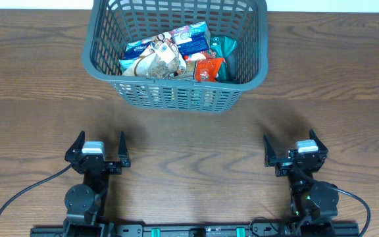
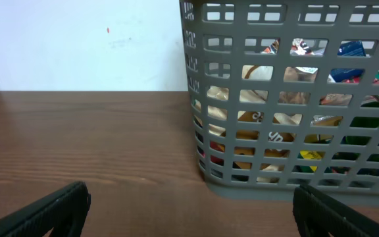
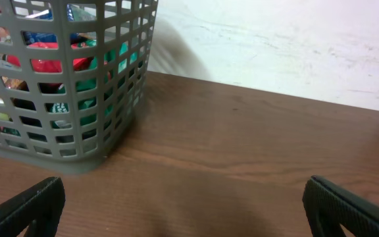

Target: Pack container

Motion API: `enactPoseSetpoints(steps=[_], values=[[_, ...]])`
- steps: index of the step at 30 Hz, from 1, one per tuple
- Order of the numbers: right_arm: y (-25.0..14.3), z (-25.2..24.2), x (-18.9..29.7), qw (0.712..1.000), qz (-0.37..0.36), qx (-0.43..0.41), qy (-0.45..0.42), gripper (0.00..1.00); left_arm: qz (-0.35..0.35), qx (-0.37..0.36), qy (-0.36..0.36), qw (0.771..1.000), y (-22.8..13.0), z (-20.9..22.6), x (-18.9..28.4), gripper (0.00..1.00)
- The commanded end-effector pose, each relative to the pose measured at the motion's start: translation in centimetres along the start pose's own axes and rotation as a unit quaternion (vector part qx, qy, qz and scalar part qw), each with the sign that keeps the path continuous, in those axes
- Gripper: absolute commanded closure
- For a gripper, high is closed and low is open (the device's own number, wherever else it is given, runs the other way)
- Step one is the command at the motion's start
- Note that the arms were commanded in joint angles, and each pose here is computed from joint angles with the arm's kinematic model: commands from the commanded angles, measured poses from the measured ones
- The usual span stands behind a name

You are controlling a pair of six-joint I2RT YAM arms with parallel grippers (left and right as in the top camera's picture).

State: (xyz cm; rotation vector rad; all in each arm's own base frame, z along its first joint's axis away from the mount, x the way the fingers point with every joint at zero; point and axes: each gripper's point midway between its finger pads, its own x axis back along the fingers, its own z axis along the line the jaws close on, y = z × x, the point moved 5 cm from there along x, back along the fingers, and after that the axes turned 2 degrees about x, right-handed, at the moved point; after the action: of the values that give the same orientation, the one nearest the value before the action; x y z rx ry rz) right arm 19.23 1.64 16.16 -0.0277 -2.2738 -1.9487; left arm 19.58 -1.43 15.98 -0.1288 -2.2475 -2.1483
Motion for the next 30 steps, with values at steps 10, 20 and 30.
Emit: enactPoseSetpoints(steps=[10, 20, 30], values=[[-0.1, -0.2, 0.0, 1.0, 0.0, -0.008, -0.005, 0.01, 0.04, 0.002, -0.021, 0.999, -1.6, -0.5, 0.1, 0.01], [-0.1, -0.2, 0.0, 1.0, 0.0, -0.008, -0.005, 0.01, 0.038, -0.002, -0.051, 0.998, -1.5, -1.2, 0.2, 0.01], [-0.1, -0.2, 0.0, 1.0, 0.0, -0.008, -0.005, 0.01, 0.038, 0.001, -0.051, 0.998, -1.5, -1.2, 0.1, 0.01]])
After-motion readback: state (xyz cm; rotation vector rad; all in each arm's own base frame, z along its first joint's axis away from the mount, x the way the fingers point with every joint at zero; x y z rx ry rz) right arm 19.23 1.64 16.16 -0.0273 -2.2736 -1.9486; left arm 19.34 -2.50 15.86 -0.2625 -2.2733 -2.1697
